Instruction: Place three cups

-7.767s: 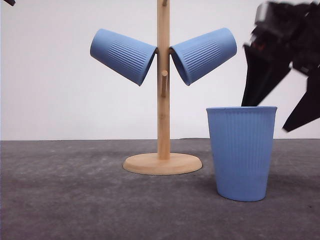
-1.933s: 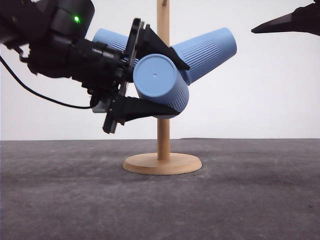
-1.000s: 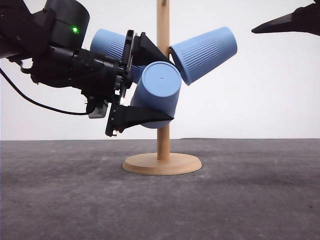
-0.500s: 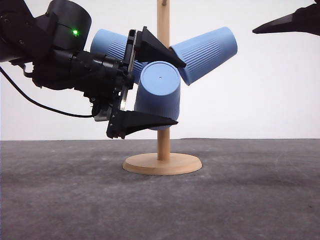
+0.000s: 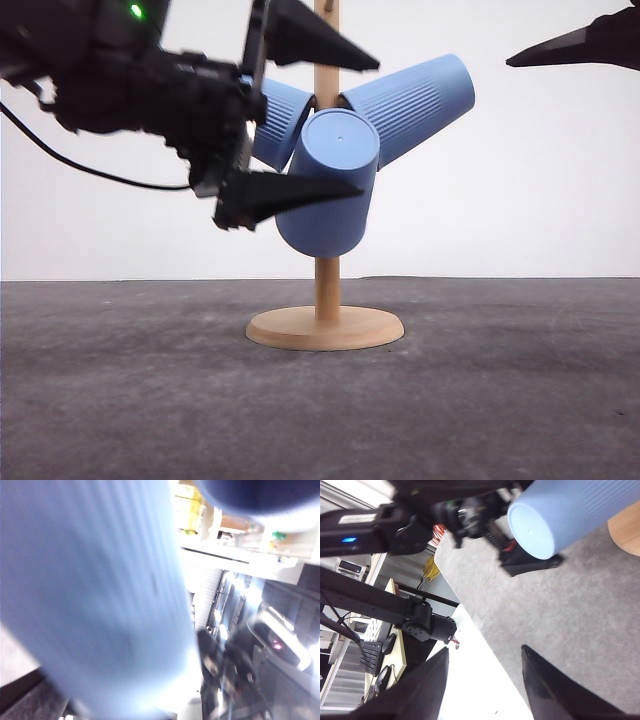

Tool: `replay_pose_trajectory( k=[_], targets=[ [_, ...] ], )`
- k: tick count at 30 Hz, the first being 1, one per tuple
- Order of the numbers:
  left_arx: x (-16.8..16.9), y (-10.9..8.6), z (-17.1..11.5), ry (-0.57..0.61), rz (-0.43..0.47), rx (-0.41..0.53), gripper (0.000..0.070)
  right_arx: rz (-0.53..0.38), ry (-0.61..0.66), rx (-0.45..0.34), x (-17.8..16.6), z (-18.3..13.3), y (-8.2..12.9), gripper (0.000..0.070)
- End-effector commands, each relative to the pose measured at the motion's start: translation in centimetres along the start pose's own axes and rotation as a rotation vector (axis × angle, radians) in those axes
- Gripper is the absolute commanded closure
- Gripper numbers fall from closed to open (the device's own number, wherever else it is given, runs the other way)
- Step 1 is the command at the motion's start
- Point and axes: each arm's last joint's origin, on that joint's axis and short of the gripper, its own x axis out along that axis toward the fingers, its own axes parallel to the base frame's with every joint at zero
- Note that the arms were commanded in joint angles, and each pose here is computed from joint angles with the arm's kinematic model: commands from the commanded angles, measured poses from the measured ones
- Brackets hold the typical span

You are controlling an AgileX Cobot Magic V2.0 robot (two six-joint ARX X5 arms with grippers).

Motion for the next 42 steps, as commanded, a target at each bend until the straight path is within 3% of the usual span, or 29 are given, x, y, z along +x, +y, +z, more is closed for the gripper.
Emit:
replay_pose_trajectory(
  k=[1,4,6,8,12,15,18,23,29,33,34,35,38,39,41,42],
  targets=[
    [-0.9,0.0,-1.5,0.005,0.011,0.04,0.0028,0.0,-0.008,-0.028,-0.1,0.4,0.3,0.0408],
    [-2.5,0.5,-3.6,-0.014,0.045,0.051,0.0041,0.0,-0.007,-0.026,-0.1,0.4,0.3,0.0408],
    [-3.8,0.9,-5.1,-0.027,0.07,0.076,0.0104,0.0,-0.007,-0.026,-0.1,0.4,0.3,0.0408],
    [-5.0,1.0,-6.2,-0.049,0.097,0.128,0.0164,-0.001,-0.006,-0.024,-0.1,0.3,0.3,0.0409],
    [-7.5,0.7,-7.8,-0.094,0.171,0.23,0.0184,-0.031,-0.002,0.004,-0.1,0.2,0.2,0.0406],
    [-9.1,0.4,-8.3,-0.123,0.181,0.211,0.0184,-0.069,0.009,0.163,-0.1,0.0,0.0,0.0319],
    [-10.3,0.1,-8.5,-0.118,0.161,0.188,0.0184,-0.034,0.058,0.328,0.0,-0.8,0.2,0.0248],
    [-11.2,0.0,-8.4,-0.126,0.141,0.211,0.0184,-0.028,0.134,0.426,1.4,-0.7,-1.0,0.0],
    [-11.5,-0.1,-8.2,-0.135,0.144,0.309,0.0184,0.002,0.207,0.562,3.0,-0.4,-3.4,0.0],
    [-11.8,-0.1,-8.0,-0.157,0.151,0.363,0.0185,-0.04,0.159,0.545,2.6,0.2,-4.5,0.0001],
    [-12.0,-0.1,-7.8,-0.173,0.155,0.369,0.0186,-0.062,0.139,0.525,2.4,0.3,-4.6,0.0018],
    [-12.2,-0.1,-7.7,-0.197,0.162,0.376,0.0187,-0.095,0.12,0.499,2.1,0.4,-4.6,0.0095],
    [-13.4,0.1,-6.9,-0.298,0.198,0.413,0.0242,-0.263,0.057,0.377,0.9,0.6,-4.5,0.0398],
    [-13.9,0.1,-6.7,-0.329,0.211,0.434,0.0306,-0.335,0.039,0.325,0.4,0.5,-4.4,0.0467],
    [-14.8,0.2,-6.3,-0.373,0.229,0.479,0.0459,-0.472,0.017,0.221,-0.4,0.4,-4.1,0.0539],
    [-15.3,0.3,-6.2,-0.393,0.242,0.506,0.0574,-0.549,0.009,0.156,-0.9,0.4,-3.8,0.0569]
  ],
)
